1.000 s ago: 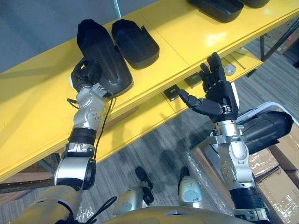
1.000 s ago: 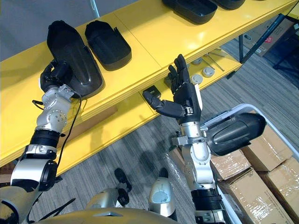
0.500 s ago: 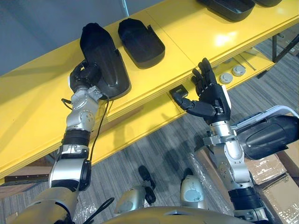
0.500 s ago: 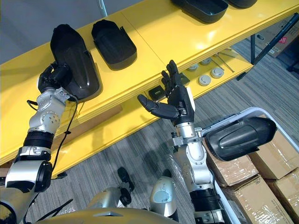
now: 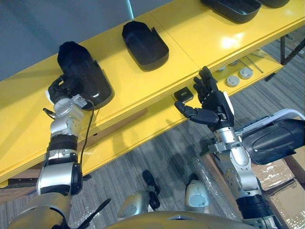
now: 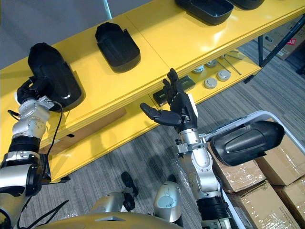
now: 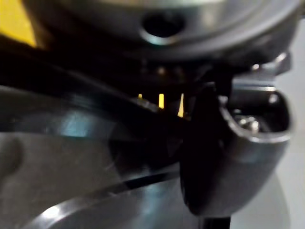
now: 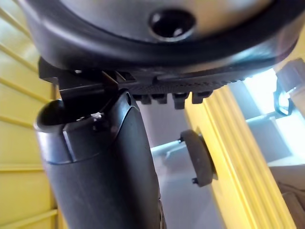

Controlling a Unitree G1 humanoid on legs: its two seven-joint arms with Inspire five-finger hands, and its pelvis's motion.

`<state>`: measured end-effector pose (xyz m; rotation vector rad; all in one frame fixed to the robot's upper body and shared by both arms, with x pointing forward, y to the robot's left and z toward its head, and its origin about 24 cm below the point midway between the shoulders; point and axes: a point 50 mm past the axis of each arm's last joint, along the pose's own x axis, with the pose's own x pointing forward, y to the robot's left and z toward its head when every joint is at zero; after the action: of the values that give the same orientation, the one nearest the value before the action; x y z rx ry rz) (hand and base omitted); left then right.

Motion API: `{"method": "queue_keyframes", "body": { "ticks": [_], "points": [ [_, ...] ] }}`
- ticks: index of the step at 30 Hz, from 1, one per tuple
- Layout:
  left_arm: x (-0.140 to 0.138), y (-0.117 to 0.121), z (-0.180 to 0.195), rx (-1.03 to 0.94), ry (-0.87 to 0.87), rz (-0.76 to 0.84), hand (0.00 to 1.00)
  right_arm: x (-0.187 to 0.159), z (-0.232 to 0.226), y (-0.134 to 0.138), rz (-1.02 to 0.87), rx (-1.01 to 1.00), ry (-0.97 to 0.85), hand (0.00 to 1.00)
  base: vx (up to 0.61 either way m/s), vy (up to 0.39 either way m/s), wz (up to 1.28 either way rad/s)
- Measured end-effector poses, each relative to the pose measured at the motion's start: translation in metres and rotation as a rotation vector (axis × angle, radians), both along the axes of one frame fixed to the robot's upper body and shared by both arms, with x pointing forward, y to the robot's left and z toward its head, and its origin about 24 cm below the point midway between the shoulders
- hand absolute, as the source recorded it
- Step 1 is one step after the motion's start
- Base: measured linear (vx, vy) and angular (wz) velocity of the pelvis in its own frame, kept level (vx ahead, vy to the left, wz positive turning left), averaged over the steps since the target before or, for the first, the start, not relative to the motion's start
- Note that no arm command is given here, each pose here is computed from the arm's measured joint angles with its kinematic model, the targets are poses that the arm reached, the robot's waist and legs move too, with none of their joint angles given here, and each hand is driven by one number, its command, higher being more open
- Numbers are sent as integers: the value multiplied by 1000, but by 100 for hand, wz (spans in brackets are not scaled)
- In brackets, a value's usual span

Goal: Walk over and take three plastic housings, then place them on the shelf

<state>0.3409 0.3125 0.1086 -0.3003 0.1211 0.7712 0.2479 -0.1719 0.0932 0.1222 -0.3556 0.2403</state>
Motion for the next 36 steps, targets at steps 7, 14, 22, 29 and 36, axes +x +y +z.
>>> {"method": "queue_keyframes", "body": {
  "ticks": [7,14,22,29,36],
  "points": [
    [0,3,1,26,-18,-96,100,4,5,3,8,0,-8,100,25,-15,9],
    [5,-6,5,79,-54,-247,100,7,10,4,11,1,-27,100,6,-6,-1],
    [2,-13,6,229,-35,-299,100,5,14,7,75,39,-75,100,46,-8,0],
    [-18,-40,44,383,-273,-432,100,0,11,33,159,61,-98,100,59,-7,27],
    [-81,-63,33,351,-495,-387,100,-5,0,57,196,80,-51,100,38,-18,21]
  ]
}}
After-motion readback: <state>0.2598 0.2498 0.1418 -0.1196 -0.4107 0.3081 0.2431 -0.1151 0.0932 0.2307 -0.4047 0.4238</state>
